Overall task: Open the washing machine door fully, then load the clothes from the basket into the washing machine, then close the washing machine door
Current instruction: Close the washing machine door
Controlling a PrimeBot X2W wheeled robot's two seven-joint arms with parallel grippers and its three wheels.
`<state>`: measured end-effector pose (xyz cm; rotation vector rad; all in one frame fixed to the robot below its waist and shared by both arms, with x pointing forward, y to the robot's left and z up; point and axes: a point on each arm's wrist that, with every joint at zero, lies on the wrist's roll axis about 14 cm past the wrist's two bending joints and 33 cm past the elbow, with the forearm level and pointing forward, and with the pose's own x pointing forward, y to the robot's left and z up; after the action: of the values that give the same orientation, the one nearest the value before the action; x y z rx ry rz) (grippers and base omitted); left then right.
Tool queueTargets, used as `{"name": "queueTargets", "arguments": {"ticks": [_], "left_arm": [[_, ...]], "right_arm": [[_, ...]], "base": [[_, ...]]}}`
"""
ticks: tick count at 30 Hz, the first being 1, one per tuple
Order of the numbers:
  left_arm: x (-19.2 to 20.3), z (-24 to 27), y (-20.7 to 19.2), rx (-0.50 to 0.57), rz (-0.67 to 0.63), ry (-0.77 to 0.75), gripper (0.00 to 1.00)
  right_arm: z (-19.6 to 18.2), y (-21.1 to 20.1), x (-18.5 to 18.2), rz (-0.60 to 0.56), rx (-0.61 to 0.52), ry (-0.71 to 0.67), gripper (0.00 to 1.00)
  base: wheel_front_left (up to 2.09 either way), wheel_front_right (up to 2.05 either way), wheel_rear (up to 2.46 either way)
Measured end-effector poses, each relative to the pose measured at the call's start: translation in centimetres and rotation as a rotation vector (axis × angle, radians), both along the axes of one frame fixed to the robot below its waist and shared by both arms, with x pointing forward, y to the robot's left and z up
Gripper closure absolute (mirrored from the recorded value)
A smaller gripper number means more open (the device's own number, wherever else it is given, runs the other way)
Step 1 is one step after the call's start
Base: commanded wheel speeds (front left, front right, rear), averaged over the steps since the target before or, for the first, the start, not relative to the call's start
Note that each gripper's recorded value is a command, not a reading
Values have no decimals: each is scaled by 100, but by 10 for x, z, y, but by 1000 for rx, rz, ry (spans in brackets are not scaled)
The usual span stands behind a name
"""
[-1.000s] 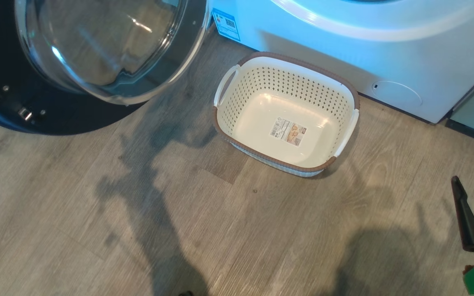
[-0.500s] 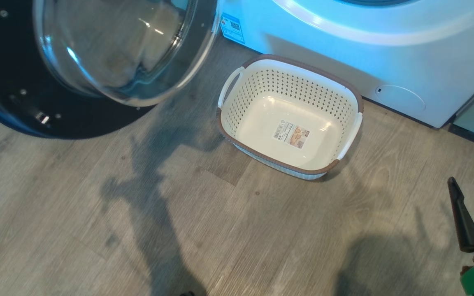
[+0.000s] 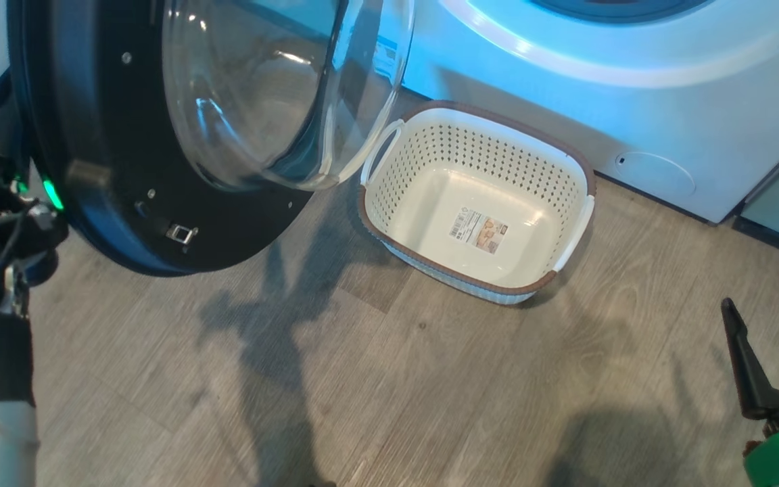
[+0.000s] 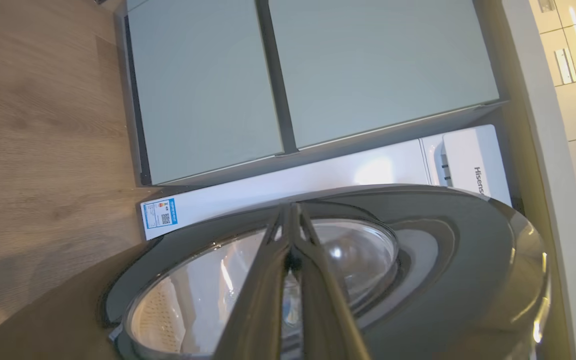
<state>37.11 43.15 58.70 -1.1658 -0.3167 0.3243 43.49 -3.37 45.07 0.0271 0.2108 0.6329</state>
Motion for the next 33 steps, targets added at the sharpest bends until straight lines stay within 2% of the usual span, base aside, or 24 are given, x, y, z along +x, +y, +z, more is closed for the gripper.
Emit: {"name": "queueTargets", "arguments": {"ticks": [8, 21, 33], "left_arm": [[-3, 8, -32, 9, -123, -29, 100], [14, 14, -94, 10, -345, -56, 100], [36, 11, -146, -46, -517, -90, 100]], "right_arm": [[3, 2, -3, -6, 12, -5, 0], [4, -2, -8, -39, 34, -4, 0], [5, -13, -4, -99, 63, -20, 0]], "base": [[0, 0, 0], [0, 0, 0], [0, 0, 0]]}}
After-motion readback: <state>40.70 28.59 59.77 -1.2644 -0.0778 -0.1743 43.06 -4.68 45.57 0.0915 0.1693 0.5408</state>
